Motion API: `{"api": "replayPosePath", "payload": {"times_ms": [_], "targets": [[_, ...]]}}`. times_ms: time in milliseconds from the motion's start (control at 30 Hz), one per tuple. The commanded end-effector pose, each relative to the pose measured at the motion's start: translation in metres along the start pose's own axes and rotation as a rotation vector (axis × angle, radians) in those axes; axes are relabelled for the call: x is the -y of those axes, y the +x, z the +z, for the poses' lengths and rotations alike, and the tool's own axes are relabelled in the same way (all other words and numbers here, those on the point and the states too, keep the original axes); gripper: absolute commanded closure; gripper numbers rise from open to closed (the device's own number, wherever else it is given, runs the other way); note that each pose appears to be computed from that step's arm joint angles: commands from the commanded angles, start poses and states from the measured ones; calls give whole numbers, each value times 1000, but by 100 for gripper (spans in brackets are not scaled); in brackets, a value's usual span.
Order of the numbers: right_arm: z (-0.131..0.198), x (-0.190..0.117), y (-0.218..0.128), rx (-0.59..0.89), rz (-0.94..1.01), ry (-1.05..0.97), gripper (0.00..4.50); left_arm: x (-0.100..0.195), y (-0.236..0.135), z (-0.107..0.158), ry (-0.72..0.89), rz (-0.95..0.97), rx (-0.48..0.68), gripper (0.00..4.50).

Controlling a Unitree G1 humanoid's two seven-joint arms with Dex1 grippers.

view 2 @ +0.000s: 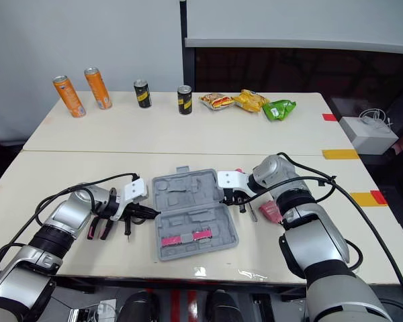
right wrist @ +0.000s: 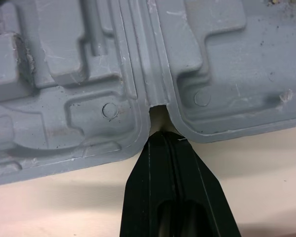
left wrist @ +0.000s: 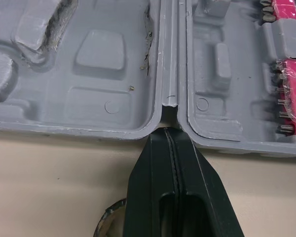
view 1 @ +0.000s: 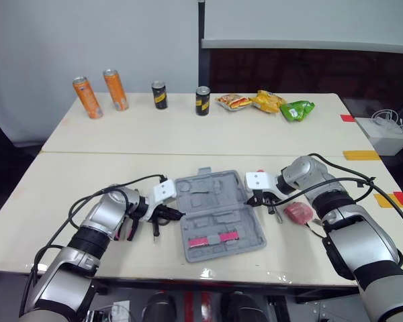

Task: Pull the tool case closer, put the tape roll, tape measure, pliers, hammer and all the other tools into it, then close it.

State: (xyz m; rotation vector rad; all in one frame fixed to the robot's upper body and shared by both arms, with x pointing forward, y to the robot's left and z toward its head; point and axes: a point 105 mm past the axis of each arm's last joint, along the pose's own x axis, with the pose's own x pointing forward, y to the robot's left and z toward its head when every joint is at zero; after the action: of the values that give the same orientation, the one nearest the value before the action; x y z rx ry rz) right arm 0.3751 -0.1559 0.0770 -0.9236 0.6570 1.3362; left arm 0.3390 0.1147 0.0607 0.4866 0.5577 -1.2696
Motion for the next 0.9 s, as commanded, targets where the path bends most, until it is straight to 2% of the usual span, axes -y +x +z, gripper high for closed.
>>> {"api": "replayPosePath", "payload": {"times_ms": [33,500,767,900], "targets": [[-7,-13,-2,4,43,22,448,-1,-2,9,55,-14,3,450],[-17,-51,-8,55,36,113,448,7,4,11,179,-66,-21,450],[-16,-32,-7,44,-72,78,448,6,4,7,188,-67,-31,450],[-12,-24,-3,33,-65,20,448,6,4,5,200,-66,-39,450]]}}
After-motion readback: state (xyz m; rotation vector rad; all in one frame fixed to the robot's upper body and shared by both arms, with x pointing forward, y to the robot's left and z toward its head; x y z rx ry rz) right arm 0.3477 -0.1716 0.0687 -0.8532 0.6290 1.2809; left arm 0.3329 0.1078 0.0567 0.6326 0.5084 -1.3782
